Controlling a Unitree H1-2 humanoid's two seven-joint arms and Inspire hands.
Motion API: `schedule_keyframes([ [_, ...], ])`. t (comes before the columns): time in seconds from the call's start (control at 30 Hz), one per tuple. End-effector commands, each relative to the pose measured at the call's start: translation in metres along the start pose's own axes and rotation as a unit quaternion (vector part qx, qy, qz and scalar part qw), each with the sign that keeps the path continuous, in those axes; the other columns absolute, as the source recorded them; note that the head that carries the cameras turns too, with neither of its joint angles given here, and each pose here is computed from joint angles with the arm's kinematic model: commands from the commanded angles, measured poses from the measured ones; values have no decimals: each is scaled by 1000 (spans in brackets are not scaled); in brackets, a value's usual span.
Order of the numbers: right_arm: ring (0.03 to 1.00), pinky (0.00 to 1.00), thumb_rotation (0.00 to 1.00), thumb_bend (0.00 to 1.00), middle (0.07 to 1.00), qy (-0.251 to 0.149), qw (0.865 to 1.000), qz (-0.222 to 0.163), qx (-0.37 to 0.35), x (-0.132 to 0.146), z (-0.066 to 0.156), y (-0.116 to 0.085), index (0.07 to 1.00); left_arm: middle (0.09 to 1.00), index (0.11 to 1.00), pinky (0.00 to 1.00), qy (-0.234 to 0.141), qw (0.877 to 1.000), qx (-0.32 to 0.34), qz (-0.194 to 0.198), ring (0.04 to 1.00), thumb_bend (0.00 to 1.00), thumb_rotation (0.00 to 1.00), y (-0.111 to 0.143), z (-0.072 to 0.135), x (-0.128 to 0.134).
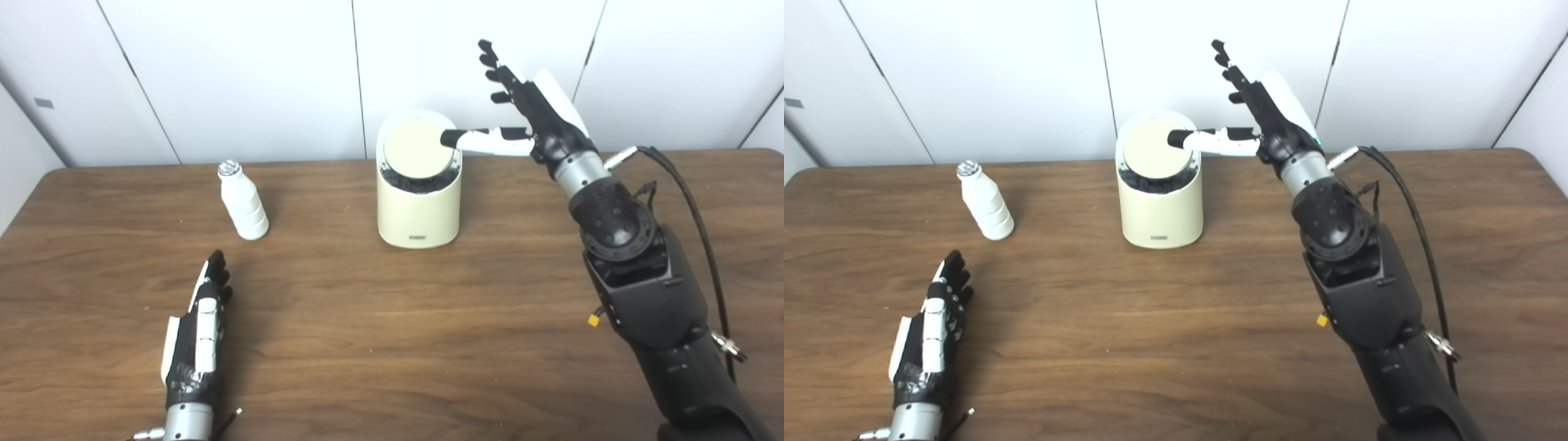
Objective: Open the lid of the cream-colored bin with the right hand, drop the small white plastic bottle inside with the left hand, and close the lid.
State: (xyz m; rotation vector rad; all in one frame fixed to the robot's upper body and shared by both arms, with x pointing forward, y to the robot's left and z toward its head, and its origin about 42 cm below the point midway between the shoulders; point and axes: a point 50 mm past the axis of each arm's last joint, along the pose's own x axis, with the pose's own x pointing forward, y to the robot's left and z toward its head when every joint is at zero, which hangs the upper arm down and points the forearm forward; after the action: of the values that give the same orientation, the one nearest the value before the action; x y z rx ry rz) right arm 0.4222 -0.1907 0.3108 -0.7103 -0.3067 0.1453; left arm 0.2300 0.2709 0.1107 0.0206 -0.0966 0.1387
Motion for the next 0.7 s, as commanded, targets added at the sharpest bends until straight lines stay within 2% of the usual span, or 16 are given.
schedule_keyframes([
  [0.0,948,851,480,877,975,-36,999,-10,-7,17,27,-8,988,994,980,1000,14,1000,7,0,1000,558,1000,-2,-9,0],
  [0.13,937,831,439,899,964,-31,999,-5,-16,31,30,0,982,992,983,1000,13,1000,4,1,998,545,1000,-3,-10,-1],
  [0.23,924,810,413,914,951,-30,999,-3,-31,41,30,4,975,987,978,999,8,1000,4,2,994,573,998,-5,-10,-1],
  [0.47,895,761,399,923,931,-22,998,1,-65,55,27,8,966,1000,989,1000,0,1000,-5,-6,1000,596,988,-5,-14,1],
  [0.67,921,821,354,916,936,-18,996,5,-82,61,23,12,968,999,987,1000,-2,1000,0,-7,1000,588,1000,-6,-13,1],
])
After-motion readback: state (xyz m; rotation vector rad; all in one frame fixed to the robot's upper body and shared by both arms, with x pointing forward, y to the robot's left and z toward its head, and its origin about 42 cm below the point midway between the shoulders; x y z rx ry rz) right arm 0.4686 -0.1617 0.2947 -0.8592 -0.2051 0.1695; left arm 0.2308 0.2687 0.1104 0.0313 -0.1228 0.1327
